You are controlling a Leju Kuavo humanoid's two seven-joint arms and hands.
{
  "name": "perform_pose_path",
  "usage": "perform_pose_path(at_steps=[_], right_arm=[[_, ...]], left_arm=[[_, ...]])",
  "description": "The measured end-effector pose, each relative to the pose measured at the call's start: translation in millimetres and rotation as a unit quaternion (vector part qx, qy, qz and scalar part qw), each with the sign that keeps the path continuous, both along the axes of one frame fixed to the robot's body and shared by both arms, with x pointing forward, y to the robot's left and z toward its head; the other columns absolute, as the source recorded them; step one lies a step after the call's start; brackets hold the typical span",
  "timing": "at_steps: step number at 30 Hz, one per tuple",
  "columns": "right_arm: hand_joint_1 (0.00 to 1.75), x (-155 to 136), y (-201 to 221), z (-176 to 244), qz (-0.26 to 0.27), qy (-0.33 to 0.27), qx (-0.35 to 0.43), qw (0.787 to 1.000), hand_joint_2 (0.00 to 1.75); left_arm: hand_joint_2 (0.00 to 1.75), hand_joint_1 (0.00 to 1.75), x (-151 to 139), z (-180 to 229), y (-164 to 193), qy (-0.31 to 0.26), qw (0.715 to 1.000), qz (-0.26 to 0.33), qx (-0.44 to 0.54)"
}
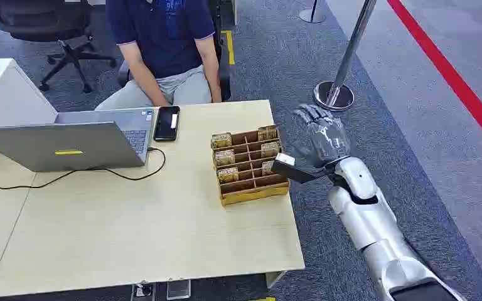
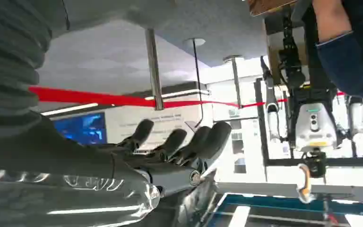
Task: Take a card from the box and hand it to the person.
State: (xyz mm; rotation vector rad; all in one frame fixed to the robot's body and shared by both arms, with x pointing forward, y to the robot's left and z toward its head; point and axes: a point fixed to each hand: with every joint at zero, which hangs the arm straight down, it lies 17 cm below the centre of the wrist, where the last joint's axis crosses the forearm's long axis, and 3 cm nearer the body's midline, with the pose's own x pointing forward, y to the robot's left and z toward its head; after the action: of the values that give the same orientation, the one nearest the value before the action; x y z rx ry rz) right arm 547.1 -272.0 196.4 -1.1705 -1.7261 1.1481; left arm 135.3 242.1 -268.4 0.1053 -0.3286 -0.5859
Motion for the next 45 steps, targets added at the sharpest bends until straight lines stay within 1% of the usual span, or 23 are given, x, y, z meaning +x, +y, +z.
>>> perform_pose_path(at_steps=[2, 6, 8, 9, 10, 11, 12, 13, 14, 15, 16, 17, 19, 23, 26, 31, 33, 34, 36, 40, 43, 44, 45], right_arm=[[0.49, 5, 1, -3, 0.008, 0.021, -0.034, 0.999, 1.75], [0.56, 14, 4, -4, 0.027, 0.053, -0.09, 0.994, 1.75], [0.72, 17, 5, -5, 0.039, 0.07, -0.108, 0.991, 1.75], [0.72, 19, 4, -3, 0.042, 0.075, -0.111, 0.99, 1.75], [0.65, 20, 2, -2, 0.047, 0.08, -0.11, 0.99, 1.75], [0.73, 22, 1, 1, 0.052, 0.083, -0.108, 0.989, 1.75], [0.73, 23, -1, 5, 0.056, 0.085, -0.107, 0.989, 1.75], [0.91, 24, -2, 7, 0.059, 0.086, -0.107, 0.989, 1.75], [0.99, 24, -5, 8, 0.06, 0.088, -0.106, 0.989, 1.75], [0.99, 23, -6, 7, 0.062, 0.09, -0.102, 0.989, 1.75], [1.22, 23, -7, 6, 0.063, 0.093, -0.101, 0.989, 1.75], [1.34, 22, -9, 4, 0.064, 0.095, -0.099, 0.988, 1.75], [1.31, 21, -9, 2, 0.066, 0.098, -0.098, 0.988, 1.75], [1.33, 18, -8, -2, 0.076, 0.111, -0.08, 0.988, 1.75], [1.2, 15, -3, -9, 0.087, 0.13, -0.061, 0.986, 1.75], [1.19, 4, 5, -24, 0.1, 0.148, -0.046, 0.983, 1.75], [1.06, 0, 7, -30, 0.102, 0.153, -0.041, 0.982, 1.75], [1.06, -3, 9, -32, 0.103, 0.153, -0.038, 0.982, 1.75], [0.91, -7, 11, -37, 0.102, 0.152, -0.037, 0.982, 1.75], [0.87, -17, 17, -49, 0.102, 0.151, -0.038, 0.982, 1.75], [0.79, -21, 20, -54, 0.102, 0.15, -0.041, 0.983, 1.75], [0.68, -22, 21, -56, 0.102, 0.15, -0.043, 0.982, 1.75], [0.7, -23, 23, -57, 0.103, 0.15, -0.044, 0.982, 1.75]], left_arm=[[0.0, 0.0, -1, 0, 1, -0.001, 1.0, 0.0, 0.0], [0.0, 0.0, -2, -1, 4, -0.002, 1.0, 0.001, 0.001], [0.0, 0.0, -1, 0, 5, -0.005, 1.0, 0.002, 0.003], [0.0, 0.0, -1, 0, 5, -0.006, 1.0, 0.003, 0.003], [0.0, 0.0, -1, 0, 6, -0.006, 1.0, 0.004, 0.004], [0.0, 0.0, -1, 0, 6, -0.006, 1.0, 0.004, 0.004], [0.0, 0.0, -1, 0, 6, -0.007, 1.0, 0.005, 0.005], [0.0, 0.0, -1, 0, 6, -0.007, 1.0, 0.005, 0.005], [0.0, 0.0, -1, 0, 7, -0.007, 1.0, 0.005, 0.005], [0.0, 0.0, -1, -1, 7, -0.007, 1.0, 0.005, 0.005], [0.0, 0.0, -1, -1, 7, -0.007, 1.0, 0.006, 0.005], [0.0, 0.0, -2, -1, 7, -0.006, 1.0, 0.006, 0.005], [0.0, 0.0, -2, -1, 7, -0.006, 1.0, 0.007, 0.006], [0.0, 0.0, -4, -1, 7, -0.005, 1.0, 0.009, 0.006], [0.0, 0.0, -4, -1, 8, -0.005, 1.0, 0.012, 0.005], [0.0, 0.0, -4, -1, 8, -0.005, 1.0, 0.012, 0.005], [0.0, 0.0, -4, -1, 8, -0.005, 1.0, 0.011, 0.005], [0.0, 0.0, -4, -1, 8, -0.005, 1.0, 0.011, 0.005], [0.0, 0.0, -4, -1, 8, -0.005, 1.0, 0.011, 0.005], [0.0, 0.0, -5, -1, 8, -0.004, 1.0, 0.01, 0.006], [0.0, 0.0, -5, -2, 8, -0.002, 1.0, 0.01, 0.006], [0.0, 0.0, -5, -2, 8, -0.002, 1.0, 0.01, 0.006], [0.0, 0.0, -5, -2, 8, -0.002, 1.0, 0.01, 0.006]])
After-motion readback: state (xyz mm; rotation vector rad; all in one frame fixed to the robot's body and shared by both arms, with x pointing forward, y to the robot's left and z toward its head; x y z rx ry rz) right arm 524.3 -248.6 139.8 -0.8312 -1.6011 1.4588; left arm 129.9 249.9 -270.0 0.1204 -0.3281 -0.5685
